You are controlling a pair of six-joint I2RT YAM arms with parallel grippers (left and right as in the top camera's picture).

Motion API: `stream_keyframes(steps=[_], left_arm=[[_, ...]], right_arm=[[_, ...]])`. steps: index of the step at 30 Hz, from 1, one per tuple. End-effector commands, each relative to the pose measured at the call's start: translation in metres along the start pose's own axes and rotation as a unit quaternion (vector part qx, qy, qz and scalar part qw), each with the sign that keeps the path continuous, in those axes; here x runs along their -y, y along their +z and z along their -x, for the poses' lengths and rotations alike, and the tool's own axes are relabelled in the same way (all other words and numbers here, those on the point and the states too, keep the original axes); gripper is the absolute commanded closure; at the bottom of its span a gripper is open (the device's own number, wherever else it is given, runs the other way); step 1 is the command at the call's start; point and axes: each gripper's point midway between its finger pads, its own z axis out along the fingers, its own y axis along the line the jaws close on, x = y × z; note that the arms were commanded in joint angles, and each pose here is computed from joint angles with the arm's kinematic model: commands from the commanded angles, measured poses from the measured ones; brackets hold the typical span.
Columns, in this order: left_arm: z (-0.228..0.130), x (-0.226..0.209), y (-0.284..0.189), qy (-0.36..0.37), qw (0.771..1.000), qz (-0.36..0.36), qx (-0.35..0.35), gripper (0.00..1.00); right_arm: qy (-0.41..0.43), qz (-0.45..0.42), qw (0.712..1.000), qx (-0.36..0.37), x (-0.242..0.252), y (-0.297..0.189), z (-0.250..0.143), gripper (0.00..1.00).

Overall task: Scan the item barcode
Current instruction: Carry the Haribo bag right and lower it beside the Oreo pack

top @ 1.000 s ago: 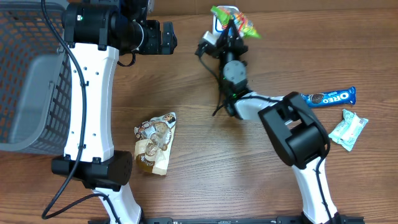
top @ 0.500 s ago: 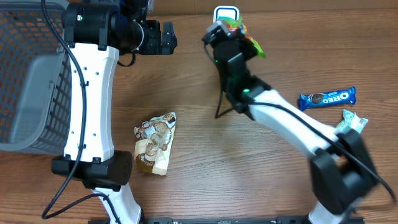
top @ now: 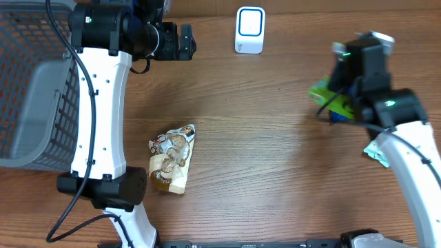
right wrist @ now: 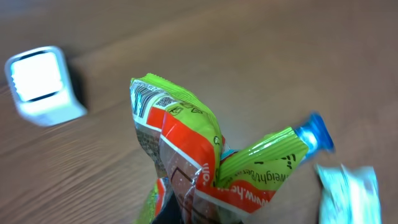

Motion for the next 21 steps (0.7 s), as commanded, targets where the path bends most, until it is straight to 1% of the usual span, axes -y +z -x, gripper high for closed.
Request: stream_keyframes(steps=[1,5,7,10,12,13,15,16,17,19,21], left_arm=[[0.002,0.000,-0.006,0.005,1.000,0.002,0.009,0.00],[0.002,0.000,-0.006,0.005,1.000,0.002,0.009,0.00],[0.002,0.000,-0.006,0.005,1.000,0.002,0.009,0.00],[0.002,0.000,-0.006,0.005,1.000,0.002,0.009,0.00],[0.002,0.000,-0.006,0.005,1.000,0.002,0.009,0.00],[0.002,0.000,-0.006,0.005,1.000,0.002,0.009,0.00],[0.002,0.000,-0.006,0.005,1.000,0.002,0.009,0.00],[0.002,0.000,-0.006,0.005,1.000,0.002,0.009,0.00],[0.002,0.000,-0.006,0.005,1.000,0.002,0.009,0.00],[0.002,0.000,-0.006,0.005,1.000,0.002,0.009,0.00],[0.002,0.000,-0.006,0.005,1.000,0.002,0.009,0.00]], right_arm=[[0.090,-0.016,0.995,-0.042,0.029,0.016,-0.010,0.96],[0.120,-0.073,0.987,-0.078,0.073,0.036,-0.024,0.96],[0.129,-0.090,0.983,-0.090,0.087,0.044,-0.031,0.96],[0.137,-0.109,0.978,-0.109,0.100,0.053,-0.041,0.96],[0.136,-0.116,0.976,-0.121,0.103,0.057,-0.046,0.93],[0.135,-0.119,0.976,-0.125,0.103,0.058,-0.048,0.90],[0.134,-0.120,0.975,-0.128,0.104,0.057,-0.049,0.75],[0.134,-0.120,0.975,-0.127,0.104,0.057,-0.049,0.59],[0.134,-0.119,0.976,-0.126,0.103,0.057,-0.048,0.52],[0.135,-0.115,0.976,-0.126,0.102,0.057,-0.047,0.43],[0.134,-0.098,0.977,-0.133,0.095,0.057,-0.048,0.37]])
